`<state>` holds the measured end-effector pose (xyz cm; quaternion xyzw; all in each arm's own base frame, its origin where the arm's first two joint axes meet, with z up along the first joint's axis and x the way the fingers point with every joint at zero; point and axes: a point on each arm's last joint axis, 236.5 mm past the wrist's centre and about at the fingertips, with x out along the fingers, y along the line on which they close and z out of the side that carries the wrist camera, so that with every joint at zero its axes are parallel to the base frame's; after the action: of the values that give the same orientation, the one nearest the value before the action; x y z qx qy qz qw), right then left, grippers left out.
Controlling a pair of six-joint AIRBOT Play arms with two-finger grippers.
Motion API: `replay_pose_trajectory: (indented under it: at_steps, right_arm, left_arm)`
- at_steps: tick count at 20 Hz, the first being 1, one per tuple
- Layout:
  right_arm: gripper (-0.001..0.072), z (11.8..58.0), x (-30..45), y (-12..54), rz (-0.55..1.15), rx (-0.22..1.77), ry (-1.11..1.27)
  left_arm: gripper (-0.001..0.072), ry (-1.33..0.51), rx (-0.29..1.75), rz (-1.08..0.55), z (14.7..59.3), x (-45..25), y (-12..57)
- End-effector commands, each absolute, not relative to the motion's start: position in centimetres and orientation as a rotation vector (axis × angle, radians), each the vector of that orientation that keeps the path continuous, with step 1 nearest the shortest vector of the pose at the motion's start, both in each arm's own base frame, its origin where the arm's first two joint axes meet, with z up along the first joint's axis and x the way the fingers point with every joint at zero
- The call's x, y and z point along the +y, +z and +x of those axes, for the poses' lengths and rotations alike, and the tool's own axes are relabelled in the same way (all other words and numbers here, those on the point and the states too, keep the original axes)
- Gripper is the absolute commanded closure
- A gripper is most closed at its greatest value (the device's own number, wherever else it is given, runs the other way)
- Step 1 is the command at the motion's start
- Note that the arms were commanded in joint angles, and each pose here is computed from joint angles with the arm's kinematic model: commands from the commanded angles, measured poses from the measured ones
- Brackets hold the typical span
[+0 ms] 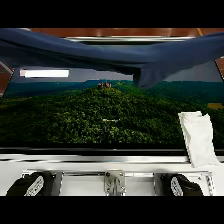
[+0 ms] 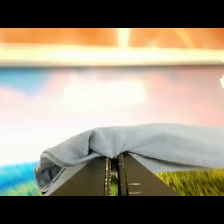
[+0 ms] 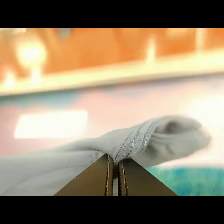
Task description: Fold the shirts.
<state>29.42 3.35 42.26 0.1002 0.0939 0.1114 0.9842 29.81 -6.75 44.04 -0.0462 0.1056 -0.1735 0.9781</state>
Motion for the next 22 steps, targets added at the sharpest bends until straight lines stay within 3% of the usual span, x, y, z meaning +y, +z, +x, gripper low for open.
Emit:
replay_pose_trajectory:
  at_steps: [1, 3, 7, 10, 13, 16, 22]
  right_arm:
    - [0.065, 22.5, 3.6, 46.3, 0.128, 0.077, 0.135]
    - [0.065, 20.6, 3.7, 42.2, 0.097, 0.244, 0.116]
    - [0.0649, 17.7, 3.6, 29.0, 0.162, 0.795, 0.121]
    - [0.0649, 18.1, 2.1, 20.9, 0.208, 1.037, 0.094]
    - [0.065, 22.0, 0.9, 14.6, 0.287, 1.047, 0.057]
    - [0.065, 25.3, 1.6, 9.5, 0.412, 1.058, 0.079]
    - [0.0649, 35.7, -1.3, 3.6, 0.626, 0.938, -0.022]
  left_arm:
    - [0.0664, -0.212, 0.198, -0.001, 25.0, -4.5, 45.9]
    - [0.0663, -0.125, 0.376, 0.019, 23.5, -2.5, 41.8]
    - [0.0663, -0.125, 0.67, -0.059, 22.8, -2.3, 33.1]
    - [0.0663, -0.137, 0.918, -0.13, 22.3, -2.6, 22.3]
    - [0.0663, -0.214, 1.089, -0.281, 21.9, -5.2, 11.8]
    - [0.0663, -0.301, 1.089, -0.484, 23.7, -8.5, 6.2]
    - [0.0663, -0.124, 0.985, -0.638, 31.5, -5.5, 1.2]
